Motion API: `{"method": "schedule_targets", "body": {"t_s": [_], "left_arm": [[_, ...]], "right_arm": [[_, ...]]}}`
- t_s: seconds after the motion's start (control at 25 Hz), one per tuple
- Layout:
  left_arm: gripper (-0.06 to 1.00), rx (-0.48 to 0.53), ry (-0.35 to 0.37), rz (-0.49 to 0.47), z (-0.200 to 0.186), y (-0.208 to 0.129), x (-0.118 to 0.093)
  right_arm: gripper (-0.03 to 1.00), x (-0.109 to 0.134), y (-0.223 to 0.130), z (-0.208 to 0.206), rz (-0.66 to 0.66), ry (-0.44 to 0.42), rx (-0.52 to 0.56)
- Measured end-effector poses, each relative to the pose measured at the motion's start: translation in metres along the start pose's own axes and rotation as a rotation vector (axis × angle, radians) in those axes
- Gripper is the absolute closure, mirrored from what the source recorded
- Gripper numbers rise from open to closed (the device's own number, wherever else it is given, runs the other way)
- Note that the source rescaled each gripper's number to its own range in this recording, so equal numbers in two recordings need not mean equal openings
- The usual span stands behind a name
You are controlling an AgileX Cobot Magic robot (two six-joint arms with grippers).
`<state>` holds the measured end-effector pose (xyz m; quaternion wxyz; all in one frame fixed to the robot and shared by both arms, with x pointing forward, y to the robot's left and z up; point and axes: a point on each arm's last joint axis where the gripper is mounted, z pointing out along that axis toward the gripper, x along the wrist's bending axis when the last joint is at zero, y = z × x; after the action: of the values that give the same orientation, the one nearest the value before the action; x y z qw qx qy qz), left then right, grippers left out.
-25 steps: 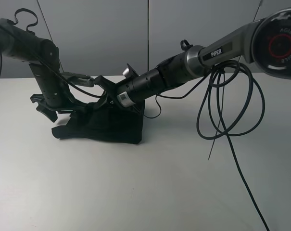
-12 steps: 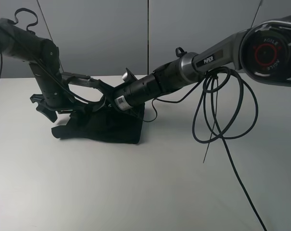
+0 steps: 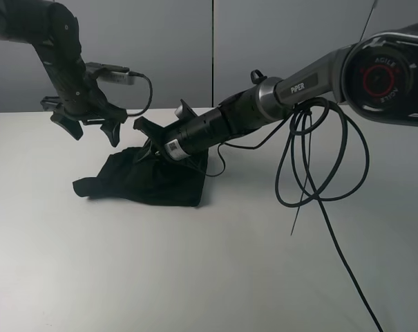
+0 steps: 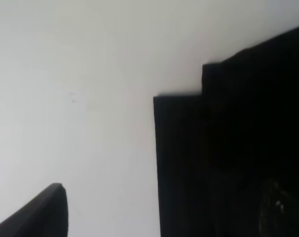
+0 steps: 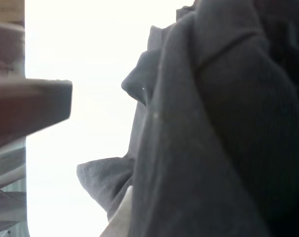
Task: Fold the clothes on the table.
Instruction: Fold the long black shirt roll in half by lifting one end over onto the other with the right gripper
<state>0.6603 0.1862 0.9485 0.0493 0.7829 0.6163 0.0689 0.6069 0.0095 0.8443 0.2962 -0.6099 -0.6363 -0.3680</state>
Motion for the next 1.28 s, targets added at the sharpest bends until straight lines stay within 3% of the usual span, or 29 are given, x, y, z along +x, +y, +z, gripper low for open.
{"method": "schedule_targets", "body": {"t_s": [0.04, 0.12, 0.24, 0.32, 0.64, 0.84, 0.96, 1.28], "left_arm": [[-0.05, -0.016, 0.000, -0.001, -0.006, 0.005, 0.000], [-0.05, -0.042, 0.000, 0.004, -0.018, 0.012, 0.001], [-0.05, -0.068, 0.000, 0.013, -0.033, 0.021, 0.001], [-0.05, -0.083, 0.001, 0.019, -0.042, 0.024, 0.002], [-0.05, -0.095, 0.002, 0.046, -0.049, 0.028, 0.002], [-0.05, -0.094, 0.005, 0.060, -0.049, 0.027, 0.002], [-0.05, -0.094, 0.007, 0.061, -0.049, 0.027, 0.002], [-0.05, -0.084, 0.009, 0.084, -0.049, 0.027, 0.002]], "right_arm": [[0.82, 0.000, 0.000, 0.001, -0.001, -0.001, 0.000], [0.67, 0.001, 0.000, 0.001, 0.003, 0.004, -0.001], [0.33, 0.005, 0.000, 0.000, 0.033, 0.048, -0.008], [0.19, 0.010, 0.002, 0.000, 0.029, 0.104, -0.016], [0.14, 0.049, 0.008, -0.001, -0.107, 0.288, -0.003], [0.14, 0.064, 0.000, -0.003, -0.186, 0.370, 0.078], [0.14, 0.065, -0.002, -0.012, -0.289, 0.291, 0.128], [0.14, 0.061, 0.008, -0.045, -0.558, -0.156, 0.148]]}}
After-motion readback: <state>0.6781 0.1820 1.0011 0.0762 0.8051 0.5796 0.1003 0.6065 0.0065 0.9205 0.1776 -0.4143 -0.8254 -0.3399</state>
